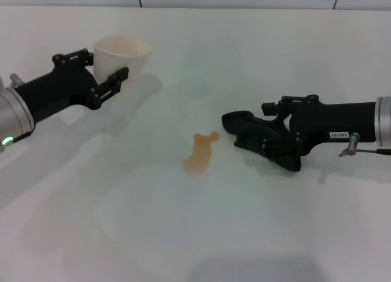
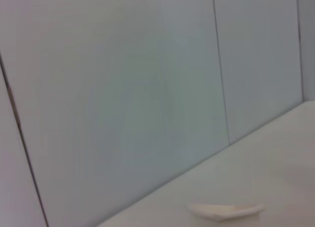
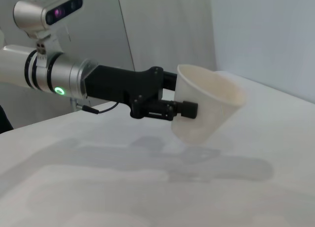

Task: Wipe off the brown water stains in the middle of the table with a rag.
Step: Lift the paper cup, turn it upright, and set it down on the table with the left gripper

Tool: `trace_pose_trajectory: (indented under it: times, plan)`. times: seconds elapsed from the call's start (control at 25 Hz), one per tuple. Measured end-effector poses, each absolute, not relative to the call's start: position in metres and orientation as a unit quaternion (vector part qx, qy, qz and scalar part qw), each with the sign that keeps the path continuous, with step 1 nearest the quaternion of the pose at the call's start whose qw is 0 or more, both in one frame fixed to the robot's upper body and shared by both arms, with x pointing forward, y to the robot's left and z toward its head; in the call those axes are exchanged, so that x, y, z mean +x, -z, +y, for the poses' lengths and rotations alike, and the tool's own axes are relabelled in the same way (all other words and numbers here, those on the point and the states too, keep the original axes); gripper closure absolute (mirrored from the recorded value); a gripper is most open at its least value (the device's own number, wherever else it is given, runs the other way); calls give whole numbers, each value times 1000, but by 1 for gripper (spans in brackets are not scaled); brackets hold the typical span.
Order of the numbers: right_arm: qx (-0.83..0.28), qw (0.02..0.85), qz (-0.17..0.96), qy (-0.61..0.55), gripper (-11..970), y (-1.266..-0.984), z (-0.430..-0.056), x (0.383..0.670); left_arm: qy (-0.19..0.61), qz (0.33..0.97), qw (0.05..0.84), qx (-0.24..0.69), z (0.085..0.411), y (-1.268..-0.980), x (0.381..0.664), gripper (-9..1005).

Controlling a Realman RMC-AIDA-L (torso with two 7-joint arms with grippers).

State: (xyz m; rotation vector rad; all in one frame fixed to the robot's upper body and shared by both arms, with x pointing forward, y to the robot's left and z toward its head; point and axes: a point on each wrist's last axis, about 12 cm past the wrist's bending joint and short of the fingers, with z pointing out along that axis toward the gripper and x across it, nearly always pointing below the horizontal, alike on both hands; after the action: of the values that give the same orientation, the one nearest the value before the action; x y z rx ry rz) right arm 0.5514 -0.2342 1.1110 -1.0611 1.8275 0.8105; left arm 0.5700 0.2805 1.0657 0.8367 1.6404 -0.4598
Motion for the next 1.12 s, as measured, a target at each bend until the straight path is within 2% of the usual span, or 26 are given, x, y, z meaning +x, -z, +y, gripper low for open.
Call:
trace_pose_trajectory:
  times: [0.44,1.12]
  plan:
    - [-438,423,729,-313,121,-1108,-234,551,179,723,570,347,279,-1044,561,496]
    - [-444,423,729,-304,120,-1107,-228,553,159,741,566,324,284,-1036,561,488]
